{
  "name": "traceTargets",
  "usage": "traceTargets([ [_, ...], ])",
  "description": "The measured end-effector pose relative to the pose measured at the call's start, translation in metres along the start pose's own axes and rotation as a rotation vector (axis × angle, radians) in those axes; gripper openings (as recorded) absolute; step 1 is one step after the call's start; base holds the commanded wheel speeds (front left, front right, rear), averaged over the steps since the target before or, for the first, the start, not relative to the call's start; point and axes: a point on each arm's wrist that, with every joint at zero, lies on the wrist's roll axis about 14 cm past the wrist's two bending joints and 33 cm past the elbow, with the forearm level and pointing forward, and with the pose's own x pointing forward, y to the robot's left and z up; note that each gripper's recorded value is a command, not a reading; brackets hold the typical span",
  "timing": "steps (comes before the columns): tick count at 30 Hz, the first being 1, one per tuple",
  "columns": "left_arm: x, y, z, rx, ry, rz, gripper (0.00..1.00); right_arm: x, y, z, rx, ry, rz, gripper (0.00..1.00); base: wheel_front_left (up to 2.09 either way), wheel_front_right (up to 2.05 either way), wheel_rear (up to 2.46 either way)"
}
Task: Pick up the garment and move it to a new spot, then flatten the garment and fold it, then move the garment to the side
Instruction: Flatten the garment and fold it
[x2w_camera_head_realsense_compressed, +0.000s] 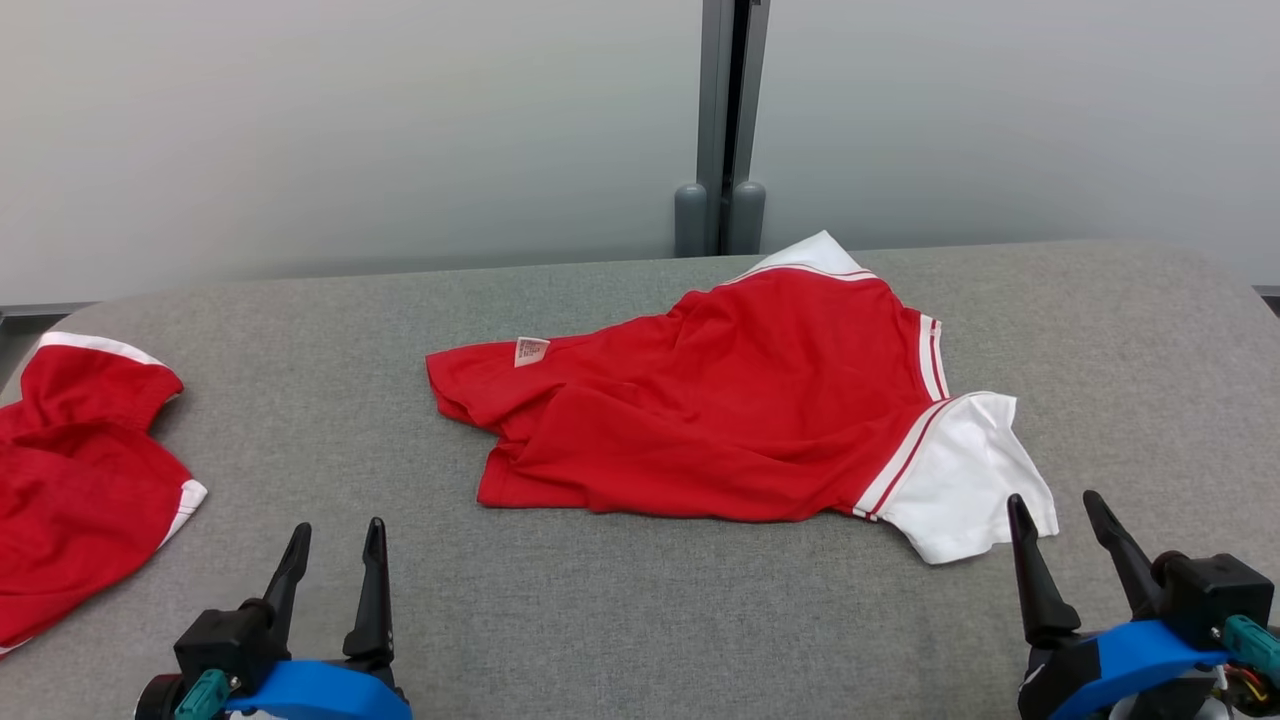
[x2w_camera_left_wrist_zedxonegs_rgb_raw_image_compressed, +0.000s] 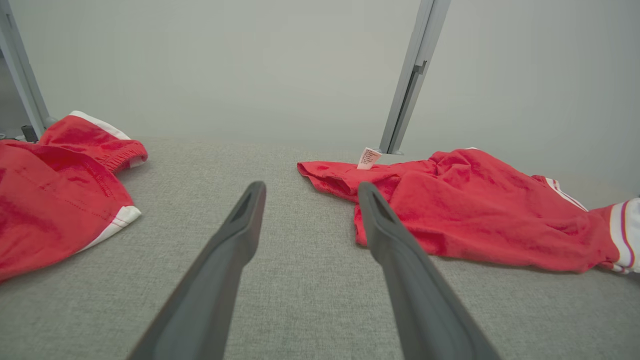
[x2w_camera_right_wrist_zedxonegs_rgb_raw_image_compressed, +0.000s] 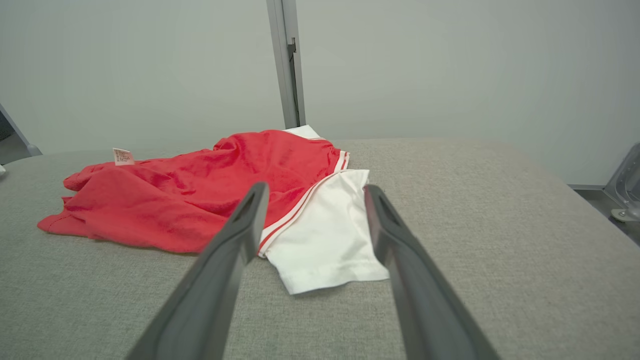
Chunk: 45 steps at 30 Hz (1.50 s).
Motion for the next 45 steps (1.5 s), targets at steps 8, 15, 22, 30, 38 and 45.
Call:
traceTargets([
  [8,0.019,-0.013,-0.012,0.014,0.068,-0.054,1.0,0.008,0.001,-0.003,-0.001,0.016,0.002,1.0,0.0,0.0,0.0],
  [15,0.05,-0.029,-0.037,0.001,0.188,-0.105,1.0,0.019,0.002,-0.011,-0.003,0.038,0.004,1.0,0.0,0.0,0.0],
  [22,0.073,-0.044,-0.067,-0.014,0.316,-0.129,1.0,0.024,0.0,-0.02,0.009,0.056,-0.001,1.0,0.0,0.0,0.0],
  [30,0.086,-0.036,-0.1,0.019,0.452,-0.075,1.0,0.027,-0.006,-0.031,0.017,0.083,-0.018,1.0,0.0,0.0,0.0],
  [38,0.097,-0.044,-0.116,0.019,0.522,-0.111,0.0,0.033,-0.027,-0.069,0.012,0.248,-0.079,1.0,0.0,0.0,0.0],
  [45,0.095,-0.042,-0.121,-0.004,0.537,-0.112,0.0,0.053,-0.041,-0.089,0.026,0.358,-0.12,1.0,0.0,0.0,0.0],
])
